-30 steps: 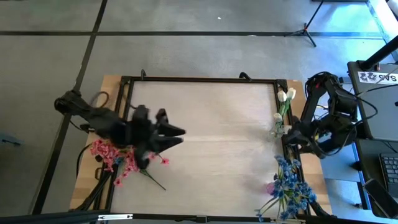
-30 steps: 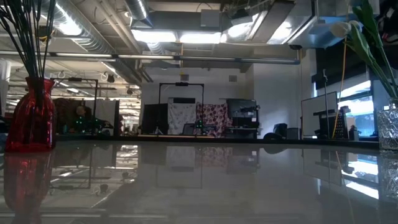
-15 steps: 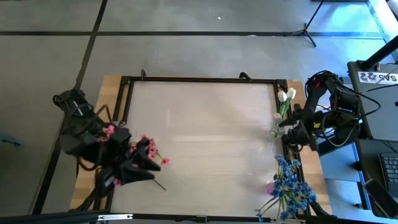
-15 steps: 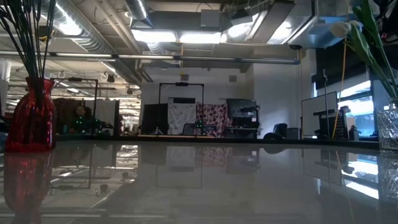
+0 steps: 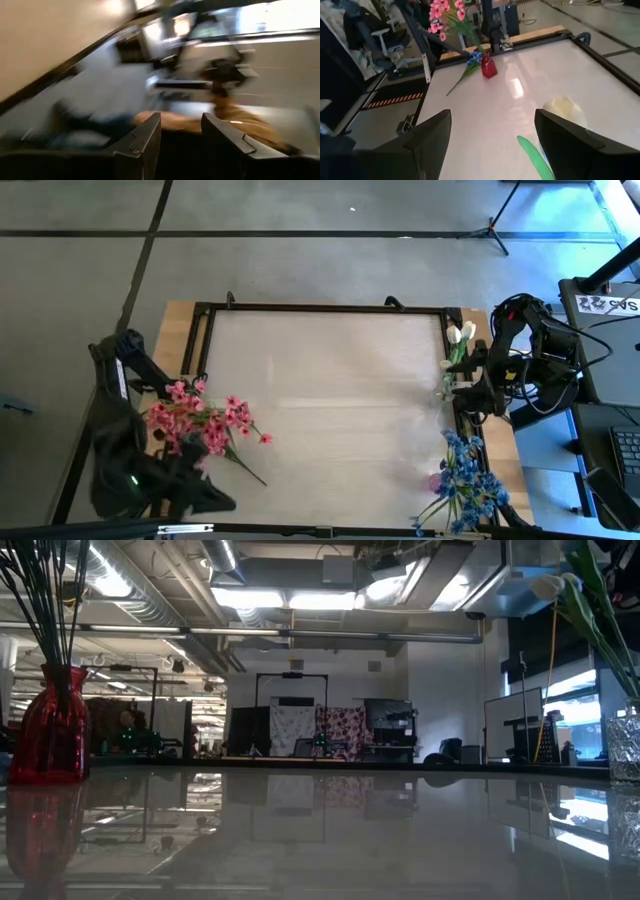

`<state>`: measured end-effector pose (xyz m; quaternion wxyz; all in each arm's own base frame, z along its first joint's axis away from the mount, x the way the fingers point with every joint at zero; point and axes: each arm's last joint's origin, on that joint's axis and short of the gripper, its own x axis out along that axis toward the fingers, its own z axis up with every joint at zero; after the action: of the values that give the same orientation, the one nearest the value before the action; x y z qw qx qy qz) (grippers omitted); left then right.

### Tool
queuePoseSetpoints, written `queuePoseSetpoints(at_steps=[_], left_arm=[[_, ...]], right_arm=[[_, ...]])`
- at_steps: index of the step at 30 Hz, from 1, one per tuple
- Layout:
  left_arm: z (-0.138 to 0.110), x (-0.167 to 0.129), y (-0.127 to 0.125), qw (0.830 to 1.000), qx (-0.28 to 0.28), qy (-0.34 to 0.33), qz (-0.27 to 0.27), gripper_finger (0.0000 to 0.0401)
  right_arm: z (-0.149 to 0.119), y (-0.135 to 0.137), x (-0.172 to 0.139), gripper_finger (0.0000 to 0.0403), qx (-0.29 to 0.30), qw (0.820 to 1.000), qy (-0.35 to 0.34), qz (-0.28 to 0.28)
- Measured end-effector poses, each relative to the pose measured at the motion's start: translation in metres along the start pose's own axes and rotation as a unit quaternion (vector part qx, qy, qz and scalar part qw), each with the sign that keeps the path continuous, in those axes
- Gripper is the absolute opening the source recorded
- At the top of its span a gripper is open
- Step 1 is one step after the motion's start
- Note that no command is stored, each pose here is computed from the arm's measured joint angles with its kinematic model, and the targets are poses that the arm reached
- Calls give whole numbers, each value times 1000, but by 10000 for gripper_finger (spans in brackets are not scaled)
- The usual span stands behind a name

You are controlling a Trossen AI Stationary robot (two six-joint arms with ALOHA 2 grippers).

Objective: Sort flowers into vase by color
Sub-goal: Put the blue flowers into the violet vase

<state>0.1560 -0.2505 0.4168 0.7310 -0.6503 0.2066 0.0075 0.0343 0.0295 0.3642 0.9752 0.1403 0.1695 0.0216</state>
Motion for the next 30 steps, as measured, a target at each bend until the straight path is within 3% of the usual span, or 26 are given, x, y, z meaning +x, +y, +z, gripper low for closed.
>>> queuePoseSetpoints(at_steps=[4, 9, 19, 30], left_arm=[[-13, 14, 26, 990, -73, 41, 111, 137], [-19, 20, 46, 967, -127, 57, 213, 137], [-23, 29, 78, 933, -157, 69, 317, 139], [-22, 36, 122, 893, -151, 82, 416, 198]], right_arm=[[1, 0, 0, 287, -1, 1000, -10, -6], [1, 0, 0, 287, 0, 1000, -10, -5], [1, 0, 0, 287, 14, 1000, -8, -3], [1, 0, 0, 287, 13, 1000, -7, -2]])
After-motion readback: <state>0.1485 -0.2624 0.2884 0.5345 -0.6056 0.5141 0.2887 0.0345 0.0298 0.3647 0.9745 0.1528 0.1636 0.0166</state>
